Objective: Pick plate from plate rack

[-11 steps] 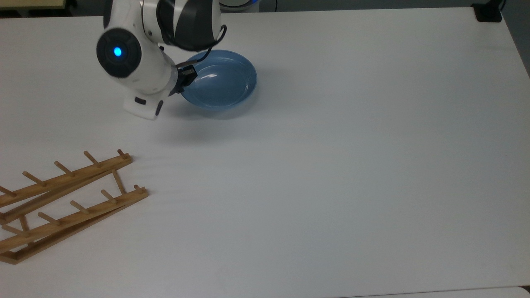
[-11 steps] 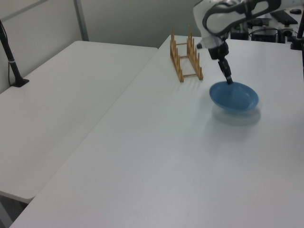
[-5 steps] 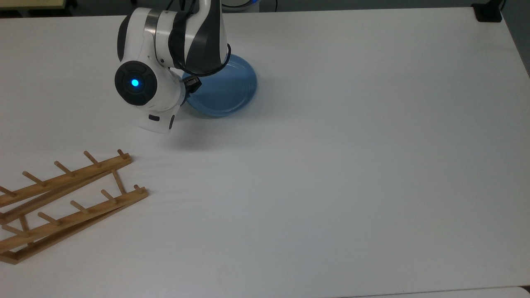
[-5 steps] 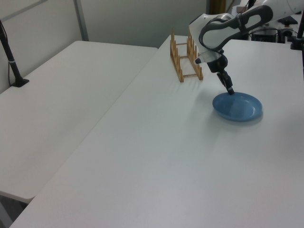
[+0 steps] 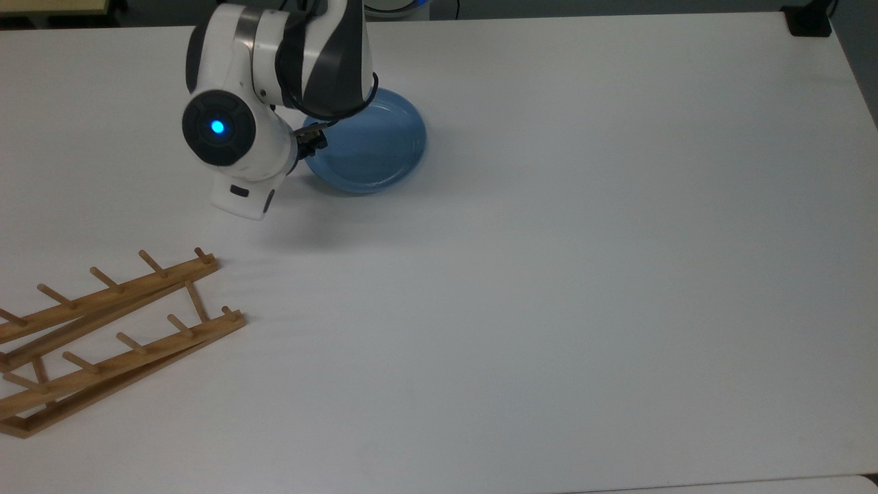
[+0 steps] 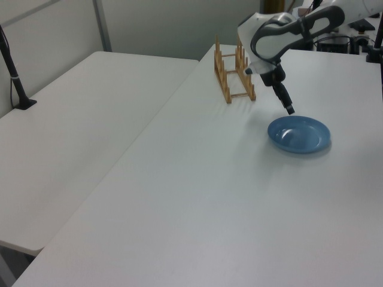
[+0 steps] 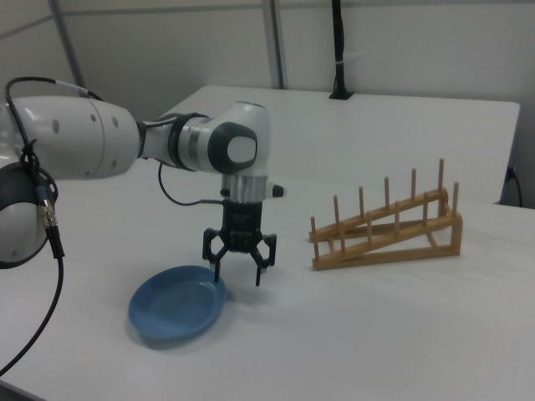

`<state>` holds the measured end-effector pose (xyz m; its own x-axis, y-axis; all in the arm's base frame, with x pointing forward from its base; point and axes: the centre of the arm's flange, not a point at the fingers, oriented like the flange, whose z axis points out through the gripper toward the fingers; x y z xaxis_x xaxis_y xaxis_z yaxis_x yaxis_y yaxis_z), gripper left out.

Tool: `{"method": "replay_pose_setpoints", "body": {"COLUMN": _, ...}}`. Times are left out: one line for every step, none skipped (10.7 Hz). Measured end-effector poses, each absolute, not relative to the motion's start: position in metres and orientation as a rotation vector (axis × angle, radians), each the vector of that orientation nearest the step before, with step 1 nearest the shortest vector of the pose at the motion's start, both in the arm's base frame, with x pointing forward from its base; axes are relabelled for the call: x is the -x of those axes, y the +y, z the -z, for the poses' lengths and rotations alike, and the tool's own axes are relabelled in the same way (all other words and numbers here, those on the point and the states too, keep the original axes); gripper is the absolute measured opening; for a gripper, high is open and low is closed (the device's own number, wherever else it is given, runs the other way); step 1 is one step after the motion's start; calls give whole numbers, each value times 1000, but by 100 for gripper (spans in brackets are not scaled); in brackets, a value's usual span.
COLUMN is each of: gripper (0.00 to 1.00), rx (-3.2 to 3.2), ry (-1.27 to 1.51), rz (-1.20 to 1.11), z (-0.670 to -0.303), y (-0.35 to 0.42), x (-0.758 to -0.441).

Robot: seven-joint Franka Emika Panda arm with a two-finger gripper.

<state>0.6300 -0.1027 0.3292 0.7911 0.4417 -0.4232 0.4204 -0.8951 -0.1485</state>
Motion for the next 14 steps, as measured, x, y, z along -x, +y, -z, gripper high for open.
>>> {"method": "replay_pose_setpoints", "body": {"gripper": 95, "rx": 2968, "ry": -662, "rz": -670, "z": -346, "y": -104, "x": -633}}
{"method": "replay_pose_setpoints", "body": {"gripper": 100, "rx": 3003, "ry": -623, "rz": -626, "z": -366, "y": -104, "x": -634}}
{"method": "replay_pose_setpoints", "body": {"gripper": 100, "rx": 3045, "ry": -575, "rz": -572, "z": -391, "y": -104, "x": -634}}
{"method": "replay_pose_setpoints", "body": {"gripper": 100, "rx": 3086, "ry": -517, "rz": -513, "z": -417, "y": -103, "x": -632}}
{"method": "replay_pose_setpoints", "body": {"gripper": 100, "rx": 3130, "ry": -439, "rz": -449, "z": -444, "y": -101, "x": -629}}
{"method": "replay_pose_setpoints", "body": {"gripper": 100, "rx": 3167, "ry": -356, "rz": -388, "z": -469, "y": -94, "x": -625}}
{"method": "replay_pose_setpoints", "body": {"gripper": 100, "rx": 3201, "ry": -267, "rz": -329, "z": -491, "y": -79, "x": -622}}
{"method": "replay_pose_setpoints", "body": {"gripper": 100, "rx": 3229, "ry": -168, "rz": -278, "z": -508, "y": -60, "x": -620}}
{"method": "replay_pose_setpoints", "body": {"gripper": 100, "rx": 3249, "ry": -63, "rz": -228, "z": -523, "y": -39, "x": -617}}
{"method": "replay_pose_setpoints", "body": {"gripper": 100, "rx": 3260, "ry": 39, "rz": -181, "z": -536, "y": -20, "x": -613}}
{"method": "replay_pose_setpoints", "body": {"gripper": 100, "rx": 3265, "ry": 100, "rz": -134, "z": -551, "y": -4, "x": -608}}
{"method": "replay_pose_setpoints", "body": {"gripper": 100, "rx": 3266, "ry": 127, "rz": -90, "z": -566, "y": 7, "x": -601}}
{"method": "replay_pose_setpoints", "body": {"gripper": 100, "rx": 3264, "ry": 173, "rz": -38, "z": -582, "y": 11, "x": -592}}
{"method": "replay_pose_setpoints", "body": {"gripper": 100, "rx": 3253, "ry": 257, "rz": 44, "z": -596, "y": 12, "x": -584}}
